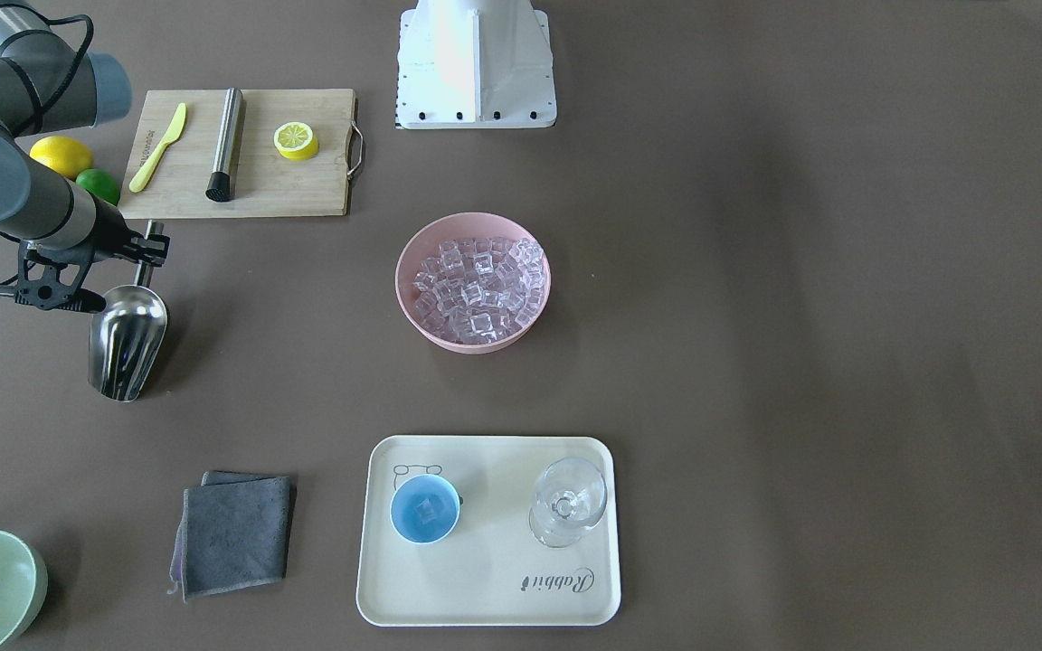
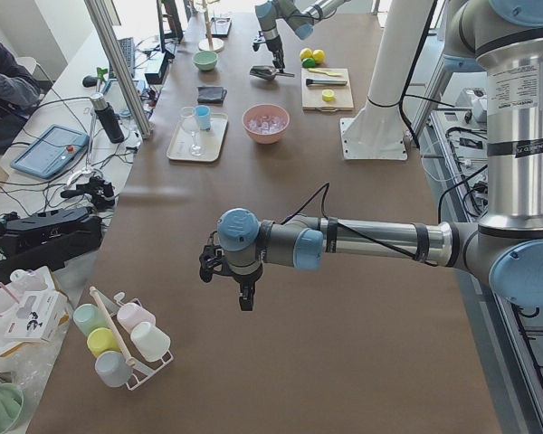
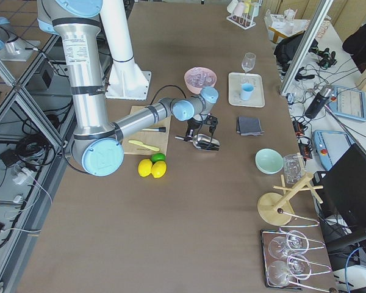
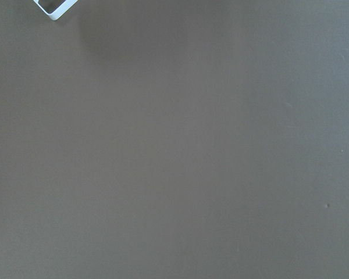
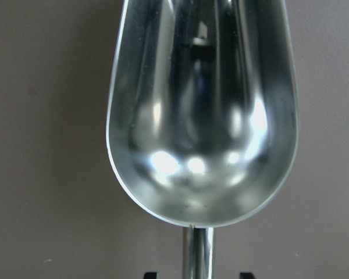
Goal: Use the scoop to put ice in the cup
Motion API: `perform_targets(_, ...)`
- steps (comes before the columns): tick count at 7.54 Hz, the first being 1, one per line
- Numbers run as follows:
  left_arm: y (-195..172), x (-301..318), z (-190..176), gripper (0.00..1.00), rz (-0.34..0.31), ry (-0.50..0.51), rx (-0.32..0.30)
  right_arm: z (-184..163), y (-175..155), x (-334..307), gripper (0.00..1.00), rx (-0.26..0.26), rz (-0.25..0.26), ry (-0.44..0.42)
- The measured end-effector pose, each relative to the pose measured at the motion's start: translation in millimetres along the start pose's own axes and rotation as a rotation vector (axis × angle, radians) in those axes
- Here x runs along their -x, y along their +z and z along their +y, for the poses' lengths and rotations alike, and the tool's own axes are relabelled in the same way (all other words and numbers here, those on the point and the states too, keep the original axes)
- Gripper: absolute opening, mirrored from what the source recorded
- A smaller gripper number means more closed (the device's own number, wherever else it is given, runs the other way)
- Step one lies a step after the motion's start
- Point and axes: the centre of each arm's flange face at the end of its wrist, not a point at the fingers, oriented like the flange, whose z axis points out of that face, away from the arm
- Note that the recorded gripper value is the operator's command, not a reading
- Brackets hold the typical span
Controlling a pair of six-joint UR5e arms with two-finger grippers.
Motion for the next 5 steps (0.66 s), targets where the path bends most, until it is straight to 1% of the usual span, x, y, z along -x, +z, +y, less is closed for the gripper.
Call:
perform_targets(2, 0.1, -0.2, 0.0, 0.98, 0.0, 0.001, 0.0, 0.2, -9.1, 1.3, 1.0, -0.026, -0.022, -0.013)
perform_targets(3, 0.2, -0.2, 0.0, 0.98, 0.0, 0.0, 0.0, -5.2, -27.6, -4.2, 1.0, -0.061, -0.04, -0.003)
perform_targets(4, 0.5, -0.4, 0.0, 0.98, 0.0, 0.001, 0.001, -16.1, -58.7, -20.4, 1.0, -0.116, -0.065, 0.019)
perform_targets(5, 0.5, -0.6, -0.1, 0.98, 0.0, 0.001, 0.001, -28.7, -93.9, -49.3, 1.0, -0.178, -0.085, 0.023)
